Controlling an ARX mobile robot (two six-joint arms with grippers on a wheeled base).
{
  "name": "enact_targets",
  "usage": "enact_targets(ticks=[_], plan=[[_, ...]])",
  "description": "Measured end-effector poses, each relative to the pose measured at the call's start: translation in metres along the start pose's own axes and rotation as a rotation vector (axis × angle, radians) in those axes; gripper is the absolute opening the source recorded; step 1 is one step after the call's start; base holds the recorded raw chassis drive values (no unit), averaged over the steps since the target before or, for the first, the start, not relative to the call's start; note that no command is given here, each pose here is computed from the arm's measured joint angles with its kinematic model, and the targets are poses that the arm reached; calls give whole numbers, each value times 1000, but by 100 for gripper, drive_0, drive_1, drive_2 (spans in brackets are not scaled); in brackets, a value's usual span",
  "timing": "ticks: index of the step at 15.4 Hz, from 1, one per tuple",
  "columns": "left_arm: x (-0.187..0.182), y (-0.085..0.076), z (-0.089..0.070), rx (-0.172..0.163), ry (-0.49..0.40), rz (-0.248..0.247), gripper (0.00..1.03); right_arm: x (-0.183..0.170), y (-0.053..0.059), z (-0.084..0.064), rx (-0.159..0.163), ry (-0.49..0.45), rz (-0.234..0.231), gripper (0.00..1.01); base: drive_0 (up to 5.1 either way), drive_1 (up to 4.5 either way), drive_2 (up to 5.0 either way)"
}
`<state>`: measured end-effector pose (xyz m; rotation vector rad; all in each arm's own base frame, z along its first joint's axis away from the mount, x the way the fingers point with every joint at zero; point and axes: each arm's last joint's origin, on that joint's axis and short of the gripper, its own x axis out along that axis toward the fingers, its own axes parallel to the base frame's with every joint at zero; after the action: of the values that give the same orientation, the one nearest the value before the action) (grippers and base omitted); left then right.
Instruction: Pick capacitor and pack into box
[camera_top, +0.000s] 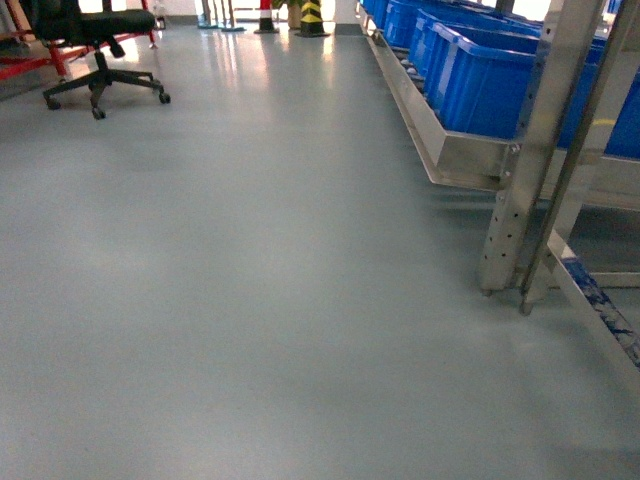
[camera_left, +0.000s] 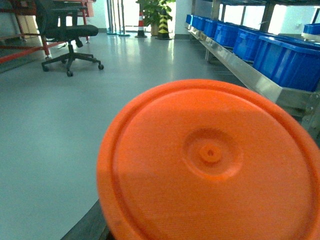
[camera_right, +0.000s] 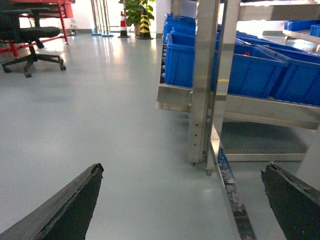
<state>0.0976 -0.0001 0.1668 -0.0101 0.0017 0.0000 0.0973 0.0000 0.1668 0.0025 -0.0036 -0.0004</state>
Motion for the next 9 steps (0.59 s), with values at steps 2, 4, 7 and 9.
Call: enact_targets(ticks=[2, 4, 7, 9], plan=[[0, 0, 0, 0, 1, 0, 44, 0, 0, 0, 0, 0, 0, 98, -497, 249, 249], [0, 0, 0, 0, 1, 0, 44, 0, 0, 0, 0, -2, 0, 98, -499, 246, 246], [0, 0, 0, 0, 3, -1, 44, 0, 0, 0, 0, 3, 0, 98, -504, 242, 242], [0, 0, 0, 0, -1, -1, 44, 0, 0, 0, 0, 4, 0, 98, -508, 238, 238]])
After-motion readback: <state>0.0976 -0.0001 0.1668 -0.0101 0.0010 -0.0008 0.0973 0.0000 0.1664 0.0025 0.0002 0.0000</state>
